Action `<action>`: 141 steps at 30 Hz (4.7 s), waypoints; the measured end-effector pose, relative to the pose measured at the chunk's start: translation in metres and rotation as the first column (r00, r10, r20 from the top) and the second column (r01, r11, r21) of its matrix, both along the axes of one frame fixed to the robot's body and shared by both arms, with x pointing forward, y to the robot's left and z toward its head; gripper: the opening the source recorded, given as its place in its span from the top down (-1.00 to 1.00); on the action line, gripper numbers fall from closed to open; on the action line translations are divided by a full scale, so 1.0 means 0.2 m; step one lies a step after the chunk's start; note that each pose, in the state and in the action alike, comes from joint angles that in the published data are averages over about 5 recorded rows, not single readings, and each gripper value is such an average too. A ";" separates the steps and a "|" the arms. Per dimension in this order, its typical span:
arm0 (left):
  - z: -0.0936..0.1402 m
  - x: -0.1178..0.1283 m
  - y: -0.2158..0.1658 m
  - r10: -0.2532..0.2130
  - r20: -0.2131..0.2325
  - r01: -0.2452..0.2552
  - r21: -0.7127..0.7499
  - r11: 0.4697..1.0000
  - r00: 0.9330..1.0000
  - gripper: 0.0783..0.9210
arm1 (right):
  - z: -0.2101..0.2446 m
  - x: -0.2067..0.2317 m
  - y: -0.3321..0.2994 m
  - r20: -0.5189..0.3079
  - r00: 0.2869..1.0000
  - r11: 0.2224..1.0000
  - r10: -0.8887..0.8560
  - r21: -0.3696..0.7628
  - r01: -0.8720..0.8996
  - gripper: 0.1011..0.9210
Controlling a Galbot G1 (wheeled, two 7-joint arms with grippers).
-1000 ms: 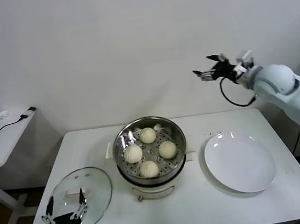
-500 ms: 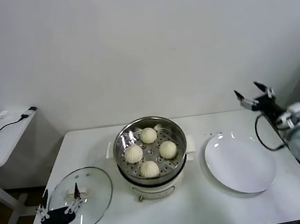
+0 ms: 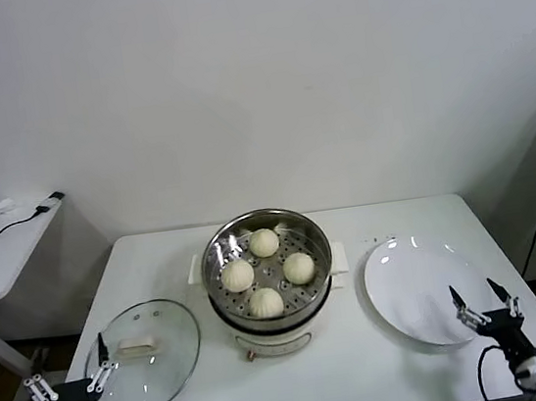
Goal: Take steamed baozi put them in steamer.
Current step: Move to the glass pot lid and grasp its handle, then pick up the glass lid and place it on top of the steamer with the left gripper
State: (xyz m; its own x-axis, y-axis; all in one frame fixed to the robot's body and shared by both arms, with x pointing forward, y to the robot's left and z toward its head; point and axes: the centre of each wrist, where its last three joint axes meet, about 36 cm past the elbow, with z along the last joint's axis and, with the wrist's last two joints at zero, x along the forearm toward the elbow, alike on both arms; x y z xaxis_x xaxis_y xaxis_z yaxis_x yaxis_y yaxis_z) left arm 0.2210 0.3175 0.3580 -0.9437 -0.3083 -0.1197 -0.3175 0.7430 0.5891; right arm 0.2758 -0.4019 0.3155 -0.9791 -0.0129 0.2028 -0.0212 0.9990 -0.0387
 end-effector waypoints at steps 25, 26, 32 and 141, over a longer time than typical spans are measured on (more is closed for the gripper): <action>-0.52 -0.05 0.28 -0.110 -0.256 0.261 0.684 0.681 0.960 -0.77 | -0.09 -0.21 0.41 -0.061 0.998 0.999 0.026 -0.026 -0.028 -0.76; -0.52 -0.04 0.28 -0.111 -0.264 0.268 0.688 0.674 0.958 -0.77 | -0.09 -0.21 0.41 -0.063 0.998 0.999 0.028 -0.027 -0.029 -0.76; -0.54 0.06 0.30 -0.099 -0.298 0.289 0.704 0.649 0.949 -0.77 | -0.10 -0.24 0.45 -0.076 0.997 0.999 0.033 -0.027 -0.035 -0.76; 0.61 0.64 -1.26 -0.077 -0.273 0.242 0.649 0.721 0.959 0.88 | 0.16 -0.03 0.38 -0.080 0.995 0.987 -0.055 -0.154 0.042 -0.76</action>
State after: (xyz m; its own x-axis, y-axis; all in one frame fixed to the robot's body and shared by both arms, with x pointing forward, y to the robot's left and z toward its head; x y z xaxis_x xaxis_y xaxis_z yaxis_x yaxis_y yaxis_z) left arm 0.3485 0.0647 0.4801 -0.9973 -0.0675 -0.0279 -0.0381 0.1550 0.9872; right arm 0.2705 -0.3264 0.3466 -0.9574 0.0717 0.2796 0.0179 0.9815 -0.1907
